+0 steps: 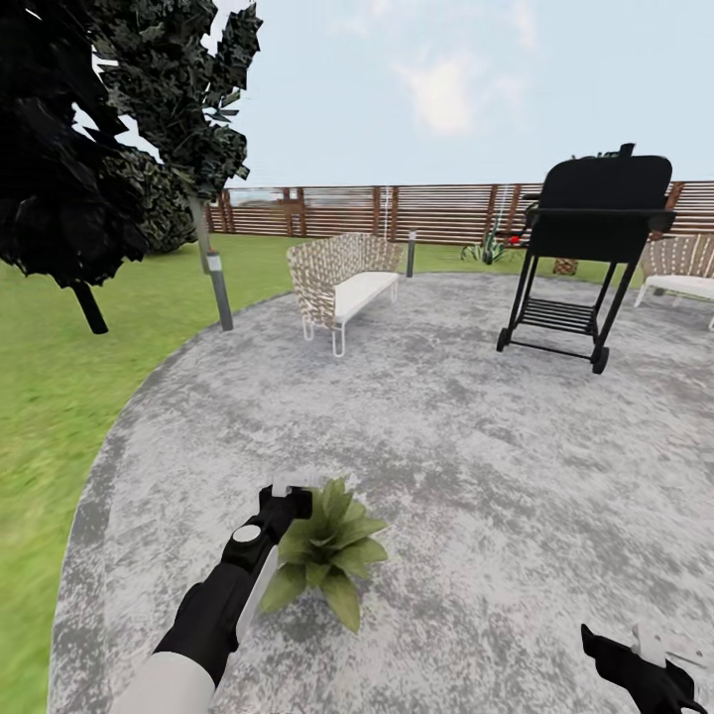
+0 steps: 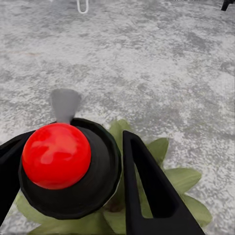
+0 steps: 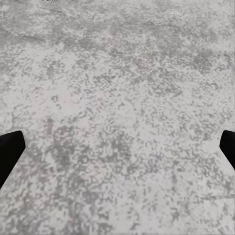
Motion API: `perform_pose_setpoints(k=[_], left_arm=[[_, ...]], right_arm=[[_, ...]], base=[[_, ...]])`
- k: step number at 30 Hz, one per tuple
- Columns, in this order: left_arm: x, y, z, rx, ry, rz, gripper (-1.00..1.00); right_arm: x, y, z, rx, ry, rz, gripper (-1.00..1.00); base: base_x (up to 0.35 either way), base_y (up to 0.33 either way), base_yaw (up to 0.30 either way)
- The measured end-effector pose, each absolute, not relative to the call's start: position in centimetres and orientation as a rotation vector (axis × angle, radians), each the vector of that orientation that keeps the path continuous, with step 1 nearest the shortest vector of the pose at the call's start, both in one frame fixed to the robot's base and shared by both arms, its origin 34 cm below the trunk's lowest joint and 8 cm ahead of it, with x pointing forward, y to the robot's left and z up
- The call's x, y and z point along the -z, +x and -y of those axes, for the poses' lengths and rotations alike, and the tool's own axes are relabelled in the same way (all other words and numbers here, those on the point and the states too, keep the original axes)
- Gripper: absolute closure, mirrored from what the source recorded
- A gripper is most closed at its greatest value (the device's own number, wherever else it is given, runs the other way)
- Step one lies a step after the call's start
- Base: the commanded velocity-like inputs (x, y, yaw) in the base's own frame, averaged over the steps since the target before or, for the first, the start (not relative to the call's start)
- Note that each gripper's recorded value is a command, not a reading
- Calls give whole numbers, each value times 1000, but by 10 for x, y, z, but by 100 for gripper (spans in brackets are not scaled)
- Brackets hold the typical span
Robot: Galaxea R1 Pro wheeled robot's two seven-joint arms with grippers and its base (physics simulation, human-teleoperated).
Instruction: Pick up the pesticide atomizer in the garden and spray insectifuge to fully cover both potted plants in the garden.
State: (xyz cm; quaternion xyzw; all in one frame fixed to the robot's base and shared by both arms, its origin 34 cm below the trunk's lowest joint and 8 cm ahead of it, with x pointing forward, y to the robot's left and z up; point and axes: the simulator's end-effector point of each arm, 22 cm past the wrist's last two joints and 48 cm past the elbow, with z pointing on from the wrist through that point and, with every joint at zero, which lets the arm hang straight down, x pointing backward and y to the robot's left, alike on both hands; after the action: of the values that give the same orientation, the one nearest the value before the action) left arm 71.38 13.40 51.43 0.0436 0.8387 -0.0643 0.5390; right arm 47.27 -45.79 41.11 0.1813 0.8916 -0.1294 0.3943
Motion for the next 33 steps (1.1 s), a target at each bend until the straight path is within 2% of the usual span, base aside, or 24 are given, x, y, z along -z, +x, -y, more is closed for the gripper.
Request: perform_pose_setpoints(k=[6, 17, 24, 33], left_arm=[[-515, 714, -134, 153, 104, -1994, 100], [-516, 714, -134, 153, 104, -1990, 100], [-516, 714, -134, 153, 104, -1991, 100], [-516, 714, -134, 153, 104, -1991, 100]], right_arm=[[-411, 473, 458, 328, 460, -2262, -100], [-411, 473, 458, 328, 460, -2261, -100], [-411, 473, 458, 328, 460, -2262, -100], [-411, 473, 458, 328, 460, -2262, -100]], base=[[64, -21, 119], [284, -180, 2], [49, -45, 16], [2, -2, 254]])
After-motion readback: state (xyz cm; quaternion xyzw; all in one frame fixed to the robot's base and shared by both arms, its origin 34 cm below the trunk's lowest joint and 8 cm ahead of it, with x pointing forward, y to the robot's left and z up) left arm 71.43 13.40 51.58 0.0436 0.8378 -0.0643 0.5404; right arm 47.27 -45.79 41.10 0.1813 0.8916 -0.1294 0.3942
